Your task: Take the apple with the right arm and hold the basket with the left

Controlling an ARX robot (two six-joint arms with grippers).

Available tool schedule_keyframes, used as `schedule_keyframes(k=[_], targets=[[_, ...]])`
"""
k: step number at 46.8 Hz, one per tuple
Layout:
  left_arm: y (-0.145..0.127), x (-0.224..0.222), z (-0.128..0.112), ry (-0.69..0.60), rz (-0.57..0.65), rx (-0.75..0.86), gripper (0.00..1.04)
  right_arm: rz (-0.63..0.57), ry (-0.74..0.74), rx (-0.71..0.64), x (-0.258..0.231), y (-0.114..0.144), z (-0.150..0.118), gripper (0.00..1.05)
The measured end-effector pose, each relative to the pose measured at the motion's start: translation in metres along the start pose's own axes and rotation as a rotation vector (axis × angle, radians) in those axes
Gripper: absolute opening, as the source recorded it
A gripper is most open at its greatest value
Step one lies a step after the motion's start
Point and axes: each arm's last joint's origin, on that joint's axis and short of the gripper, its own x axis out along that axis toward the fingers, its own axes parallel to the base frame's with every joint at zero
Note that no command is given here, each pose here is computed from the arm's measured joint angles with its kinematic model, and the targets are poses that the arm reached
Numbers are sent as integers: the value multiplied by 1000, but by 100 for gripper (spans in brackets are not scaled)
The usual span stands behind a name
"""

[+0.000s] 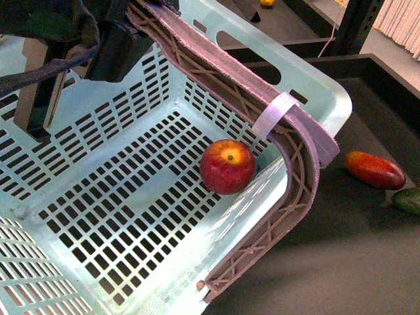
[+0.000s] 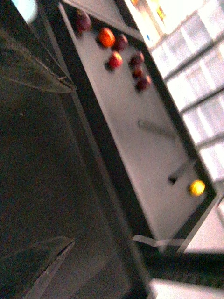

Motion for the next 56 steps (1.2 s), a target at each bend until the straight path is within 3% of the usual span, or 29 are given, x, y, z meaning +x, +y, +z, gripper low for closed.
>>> schedule_keyframes(k=[12, 47, 56], targets=[[0, 0, 0, 3, -1, 1, 5, -3, 12, -49, -52, -2, -23, 2], [0, 0, 0, 1, -1, 1, 5, -3, 20, -54, -123, -3, -54, 2], [0, 0, 0, 0, -1, 1, 5, -3, -2, -54, -132, -3, -48, 2]])
